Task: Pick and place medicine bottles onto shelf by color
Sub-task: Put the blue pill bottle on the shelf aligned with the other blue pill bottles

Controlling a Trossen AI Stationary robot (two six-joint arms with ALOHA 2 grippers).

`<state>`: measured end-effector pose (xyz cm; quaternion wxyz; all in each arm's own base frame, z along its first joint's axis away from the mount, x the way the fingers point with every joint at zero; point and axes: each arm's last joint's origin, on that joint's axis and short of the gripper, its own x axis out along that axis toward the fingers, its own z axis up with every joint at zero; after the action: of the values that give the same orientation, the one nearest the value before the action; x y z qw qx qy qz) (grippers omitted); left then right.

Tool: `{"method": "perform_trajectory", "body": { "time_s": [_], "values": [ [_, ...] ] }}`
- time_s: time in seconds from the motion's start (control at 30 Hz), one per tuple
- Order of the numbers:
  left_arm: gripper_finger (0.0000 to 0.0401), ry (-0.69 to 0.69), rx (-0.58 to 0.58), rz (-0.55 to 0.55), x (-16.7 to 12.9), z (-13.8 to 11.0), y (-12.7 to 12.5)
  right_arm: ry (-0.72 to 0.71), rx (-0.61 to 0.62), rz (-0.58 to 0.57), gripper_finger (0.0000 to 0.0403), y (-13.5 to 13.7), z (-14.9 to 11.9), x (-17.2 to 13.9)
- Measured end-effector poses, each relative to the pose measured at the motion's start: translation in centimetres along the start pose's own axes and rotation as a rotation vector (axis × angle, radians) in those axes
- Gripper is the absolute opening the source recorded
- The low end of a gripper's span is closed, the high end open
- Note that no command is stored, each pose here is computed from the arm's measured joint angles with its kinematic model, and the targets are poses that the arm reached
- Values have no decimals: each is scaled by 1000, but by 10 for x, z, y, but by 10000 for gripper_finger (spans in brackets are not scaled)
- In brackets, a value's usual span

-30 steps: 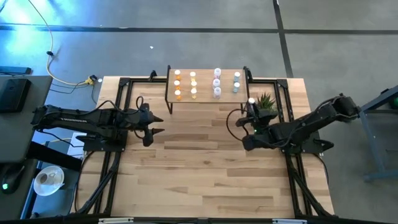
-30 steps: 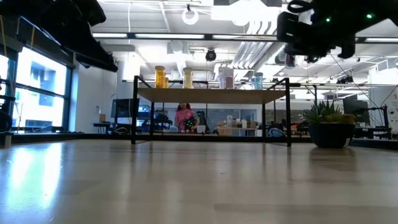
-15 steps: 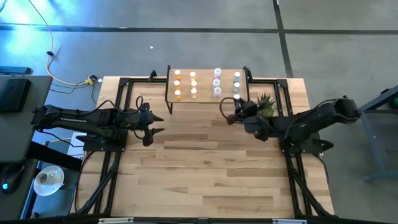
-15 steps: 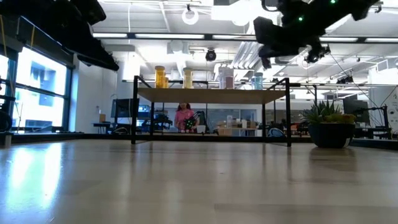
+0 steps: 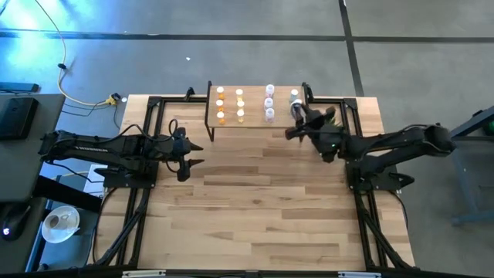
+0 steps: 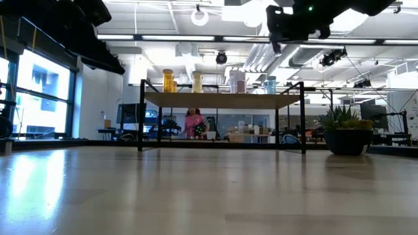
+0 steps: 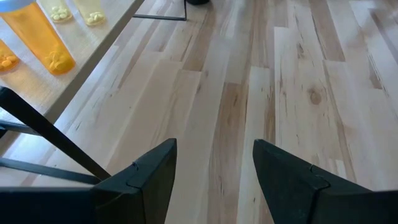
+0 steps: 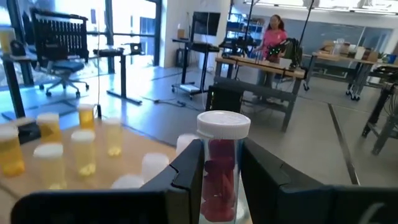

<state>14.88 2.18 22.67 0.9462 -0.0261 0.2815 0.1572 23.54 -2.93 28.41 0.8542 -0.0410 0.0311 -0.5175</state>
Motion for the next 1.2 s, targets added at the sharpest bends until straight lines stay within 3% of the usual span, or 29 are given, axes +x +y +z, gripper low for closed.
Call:
{"method": "perform_trajectory", "body": {
  "time_s": [0.13, 0.27, 0.47, 0.77, 1.2],
  "values": [
    [201, 0, 0, 0, 0, 0, 0, -24, 33, -4, 75, -16, 6, -3],
    [201, -1, 0, 0, 0, 0, 0, -23, 106, 8, 75, -28, -9, -9],
    [201, -1, -1, 0, 0, 0, 0, -65, 195, 162, 75, -30, -35, -15],
    [201, -3, -3, 21, 0, 0, 1, -28, 139, 212, 75, -20, -63, -6],
    [201, -2, -3, 23, 0, 0, 1, 8, 118, 190, 75, -12, -78, 5]
  ]
}}
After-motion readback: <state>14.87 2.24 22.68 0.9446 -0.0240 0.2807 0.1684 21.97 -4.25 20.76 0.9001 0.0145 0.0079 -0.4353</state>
